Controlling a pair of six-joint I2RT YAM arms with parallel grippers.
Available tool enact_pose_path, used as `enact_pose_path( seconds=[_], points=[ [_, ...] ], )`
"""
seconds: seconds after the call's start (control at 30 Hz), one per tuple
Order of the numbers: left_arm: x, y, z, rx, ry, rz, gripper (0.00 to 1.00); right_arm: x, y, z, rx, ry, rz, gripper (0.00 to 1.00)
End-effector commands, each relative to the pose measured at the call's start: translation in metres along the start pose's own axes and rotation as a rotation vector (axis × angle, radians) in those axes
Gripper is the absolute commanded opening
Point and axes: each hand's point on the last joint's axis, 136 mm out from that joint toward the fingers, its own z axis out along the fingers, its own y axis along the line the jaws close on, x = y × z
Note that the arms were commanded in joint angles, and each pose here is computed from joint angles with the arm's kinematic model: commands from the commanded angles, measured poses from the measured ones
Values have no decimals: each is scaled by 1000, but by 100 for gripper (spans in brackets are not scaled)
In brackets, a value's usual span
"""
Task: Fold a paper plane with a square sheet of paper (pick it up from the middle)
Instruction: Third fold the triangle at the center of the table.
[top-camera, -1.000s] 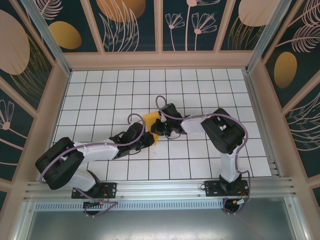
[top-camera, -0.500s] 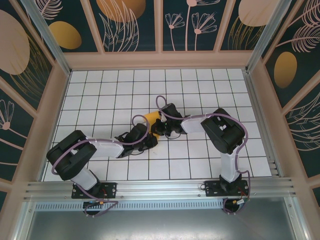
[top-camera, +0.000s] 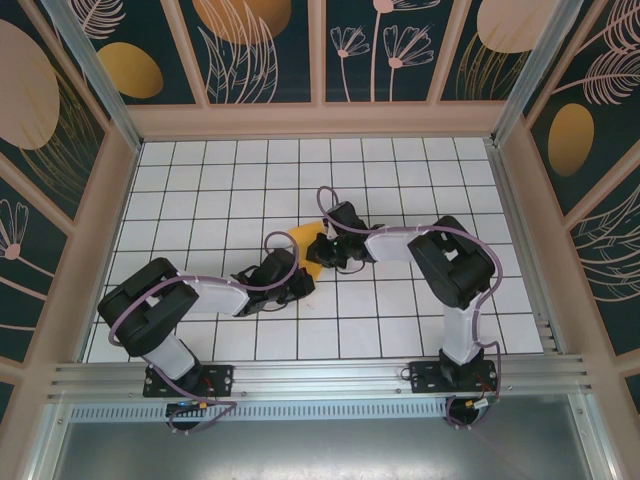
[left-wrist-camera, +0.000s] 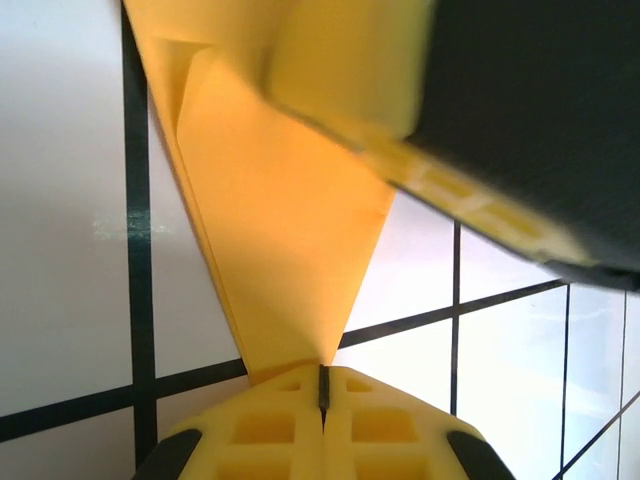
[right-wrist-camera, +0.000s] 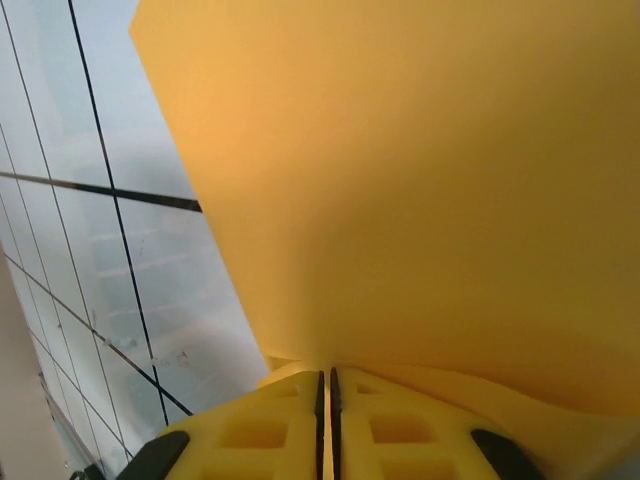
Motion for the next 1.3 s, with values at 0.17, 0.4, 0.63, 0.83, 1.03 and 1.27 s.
enact_pose_path(
  seconds=[0.17,0.4,0.63,0.83,1.03,1.27],
  points=[
    [20,33,2,-94,67,-25,1,-4,8,-41,13,-79,-26,21],
    [20,33,3,-95,67,-28,0,24,4,-37,10,-27,-41,9],
    [20,32,3,-92,67,-30,0,38,-4,-23,26,19,-42,6],
    [20,32,3,-93,67,-32,0,41,-11,-13,38,43,-46,6],
    [21,33,2,-96,70,-30,0,39,-15,-6,47,50,-54,6],
    [24,36,2,-101,85,-23,0,36,-30,-1,87,53,-49,6]
  ],
)
